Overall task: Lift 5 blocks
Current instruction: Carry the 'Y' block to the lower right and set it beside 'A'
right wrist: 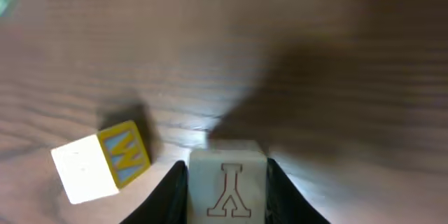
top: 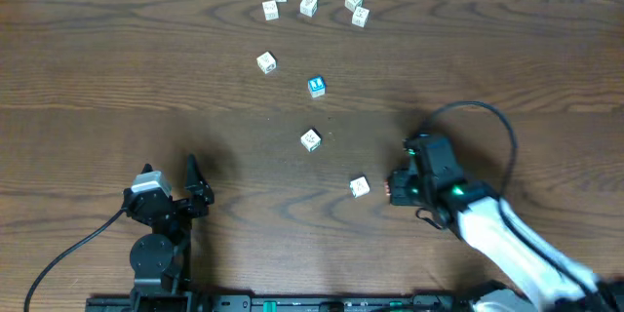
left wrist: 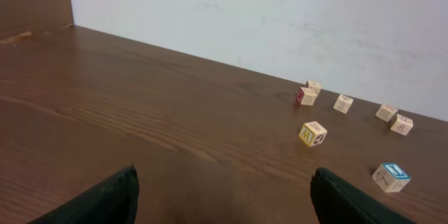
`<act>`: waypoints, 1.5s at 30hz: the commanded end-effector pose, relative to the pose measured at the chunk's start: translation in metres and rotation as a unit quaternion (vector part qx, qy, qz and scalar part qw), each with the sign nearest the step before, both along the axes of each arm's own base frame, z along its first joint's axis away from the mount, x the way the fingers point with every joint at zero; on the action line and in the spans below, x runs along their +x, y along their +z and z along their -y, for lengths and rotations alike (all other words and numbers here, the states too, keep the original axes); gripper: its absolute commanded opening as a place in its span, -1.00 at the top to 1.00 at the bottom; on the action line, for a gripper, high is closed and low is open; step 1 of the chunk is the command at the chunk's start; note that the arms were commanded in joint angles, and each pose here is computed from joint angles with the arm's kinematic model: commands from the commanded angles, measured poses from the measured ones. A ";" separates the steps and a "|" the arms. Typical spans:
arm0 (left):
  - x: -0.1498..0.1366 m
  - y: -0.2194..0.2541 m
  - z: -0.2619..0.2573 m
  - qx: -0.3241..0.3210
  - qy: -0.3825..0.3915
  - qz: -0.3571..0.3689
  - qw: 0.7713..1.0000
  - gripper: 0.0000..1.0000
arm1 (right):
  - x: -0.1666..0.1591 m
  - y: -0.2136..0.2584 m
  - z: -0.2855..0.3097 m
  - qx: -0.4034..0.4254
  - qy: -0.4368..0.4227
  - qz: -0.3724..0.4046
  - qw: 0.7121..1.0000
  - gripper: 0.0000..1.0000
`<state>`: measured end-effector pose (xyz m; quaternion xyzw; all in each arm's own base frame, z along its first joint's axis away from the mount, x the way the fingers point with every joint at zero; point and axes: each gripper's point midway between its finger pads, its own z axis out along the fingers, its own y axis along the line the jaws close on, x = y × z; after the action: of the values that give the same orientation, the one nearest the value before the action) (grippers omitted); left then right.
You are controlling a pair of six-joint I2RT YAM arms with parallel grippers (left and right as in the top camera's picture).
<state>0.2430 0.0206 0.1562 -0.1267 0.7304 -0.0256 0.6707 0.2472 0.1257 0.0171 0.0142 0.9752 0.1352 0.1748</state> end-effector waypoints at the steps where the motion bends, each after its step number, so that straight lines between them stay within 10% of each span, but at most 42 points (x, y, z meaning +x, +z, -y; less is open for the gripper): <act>1: -0.001 -0.018 -0.001 0.004 0.004 -0.025 1.000 -0.58 | -0.011 -0.021 -0.023 0.011 0.036 -0.045 0.998 0.98; 16: -0.001 -0.018 -0.001 0.004 0.004 -0.025 1.000 -0.58 | -0.028 -0.033 -0.047 -0.010 0.103 -0.056 0.993 0.87; 20: -0.001 -0.018 -0.001 0.004 0.004 -0.025 1.000 -0.58 | -0.031 -0.034 -0.045 -0.013 0.103 -0.061 0.993 0.01; 25: -0.001 -0.018 -0.001 0.004 0.004 -0.025 1.000 -0.57 | -0.028 -0.034 -0.044 -0.018 0.100 -0.055 0.993 -0.50; 45: -0.001 -0.018 -0.001 0.004 0.004 -0.025 1.000 -0.58 | 0.010 0.049 -0.053 -0.013 0.107 0.053 0.993 -0.68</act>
<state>0.2430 0.0206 0.1563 -0.1267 0.7302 -0.0256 0.6709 0.2369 0.1699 0.0316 -0.0902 0.9729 0.1326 0.1666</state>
